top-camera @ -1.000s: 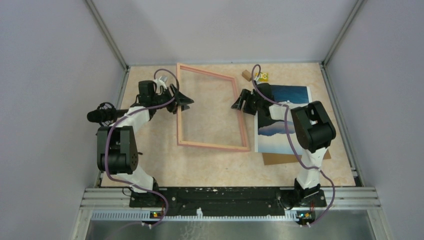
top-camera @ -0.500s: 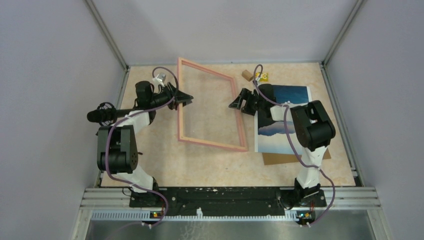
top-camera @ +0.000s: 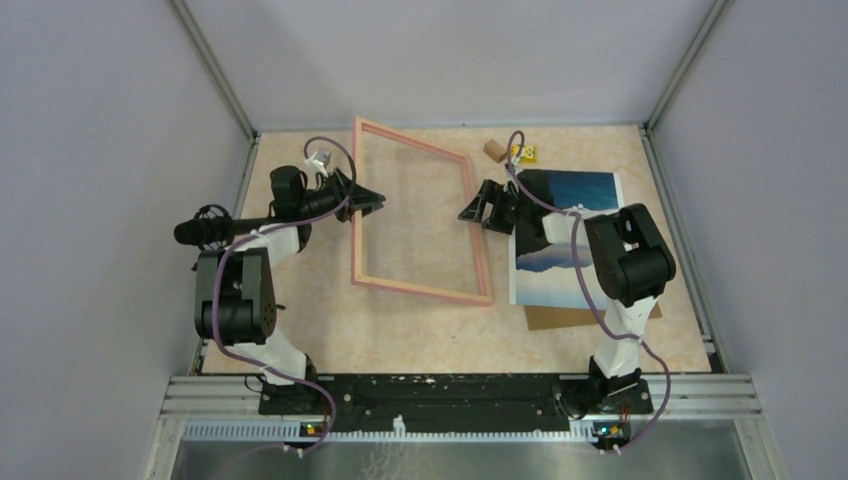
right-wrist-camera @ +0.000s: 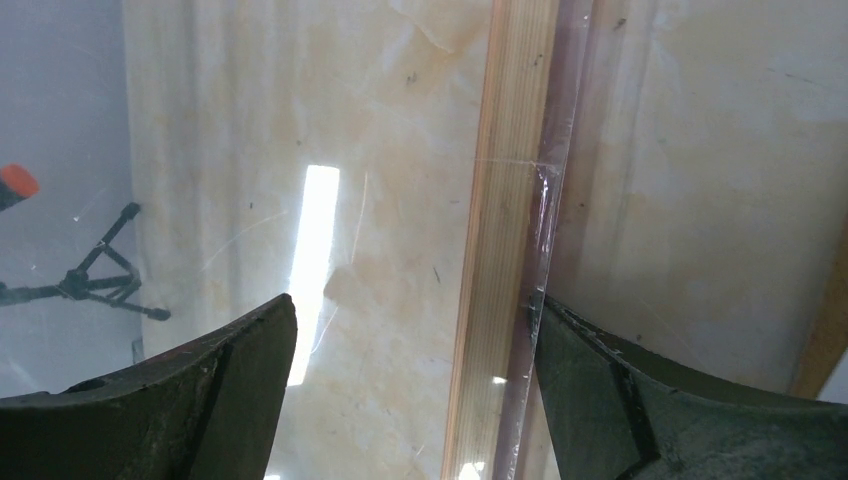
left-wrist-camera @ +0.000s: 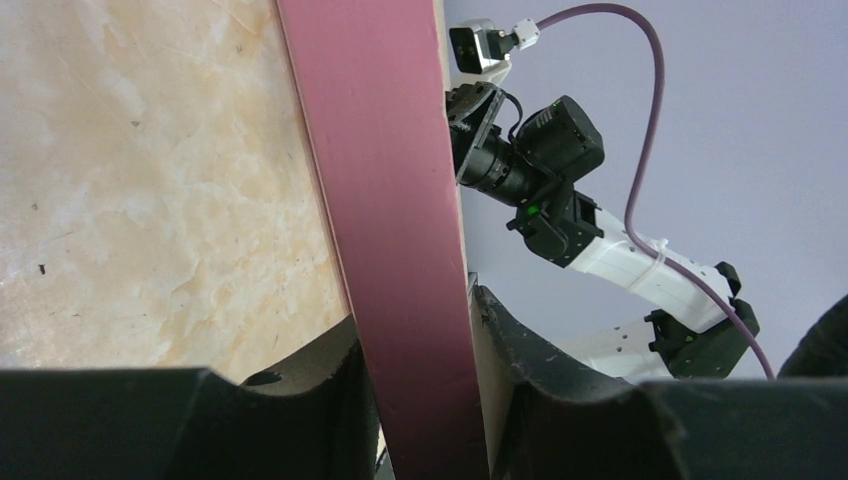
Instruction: Put the photo into the frame
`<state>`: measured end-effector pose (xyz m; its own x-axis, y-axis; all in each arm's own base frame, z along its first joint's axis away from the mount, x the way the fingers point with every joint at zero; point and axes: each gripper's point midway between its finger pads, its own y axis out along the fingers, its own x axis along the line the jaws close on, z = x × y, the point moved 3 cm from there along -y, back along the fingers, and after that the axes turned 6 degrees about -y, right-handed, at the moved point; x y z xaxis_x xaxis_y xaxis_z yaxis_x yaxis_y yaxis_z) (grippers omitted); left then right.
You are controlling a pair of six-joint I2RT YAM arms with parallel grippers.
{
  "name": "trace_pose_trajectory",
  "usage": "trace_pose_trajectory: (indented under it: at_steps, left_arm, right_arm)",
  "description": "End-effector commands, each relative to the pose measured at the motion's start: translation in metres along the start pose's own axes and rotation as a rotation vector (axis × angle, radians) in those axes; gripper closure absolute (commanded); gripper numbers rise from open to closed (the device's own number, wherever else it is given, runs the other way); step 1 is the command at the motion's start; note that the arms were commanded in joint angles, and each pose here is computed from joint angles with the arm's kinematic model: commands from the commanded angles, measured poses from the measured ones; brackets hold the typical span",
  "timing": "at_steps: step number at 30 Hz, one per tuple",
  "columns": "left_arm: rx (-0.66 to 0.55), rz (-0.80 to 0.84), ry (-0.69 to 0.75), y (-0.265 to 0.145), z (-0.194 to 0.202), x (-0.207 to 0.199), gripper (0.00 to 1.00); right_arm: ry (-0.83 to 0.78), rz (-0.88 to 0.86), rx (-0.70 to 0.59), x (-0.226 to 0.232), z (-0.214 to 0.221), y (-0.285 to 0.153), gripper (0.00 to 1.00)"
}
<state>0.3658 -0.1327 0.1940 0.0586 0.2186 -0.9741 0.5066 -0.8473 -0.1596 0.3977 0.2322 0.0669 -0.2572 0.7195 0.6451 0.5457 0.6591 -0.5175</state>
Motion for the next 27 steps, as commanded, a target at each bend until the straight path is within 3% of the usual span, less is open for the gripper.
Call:
trace_pose_trajectory:
  at_steps: [1, 12, 27]
  left_arm:
    - [0.001, 0.035, 0.076, -0.002, -0.005, -0.008, 0.59]
    - [0.022, 0.051, 0.045, -0.001, -0.002, 0.001, 0.56]
    - [0.024, 0.072, 0.028, -0.001, 0.008, 0.013, 0.54]
  right_arm:
    - [-0.062, 0.123, 0.029, -0.006, 0.001, -0.016, 0.16]
    - [-0.129, 0.088, 0.033, 0.011, 0.000, -0.017, 0.14]
    - [-0.166, 0.110, -0.048, 0.057, -0.013, -0.023, 0.21]
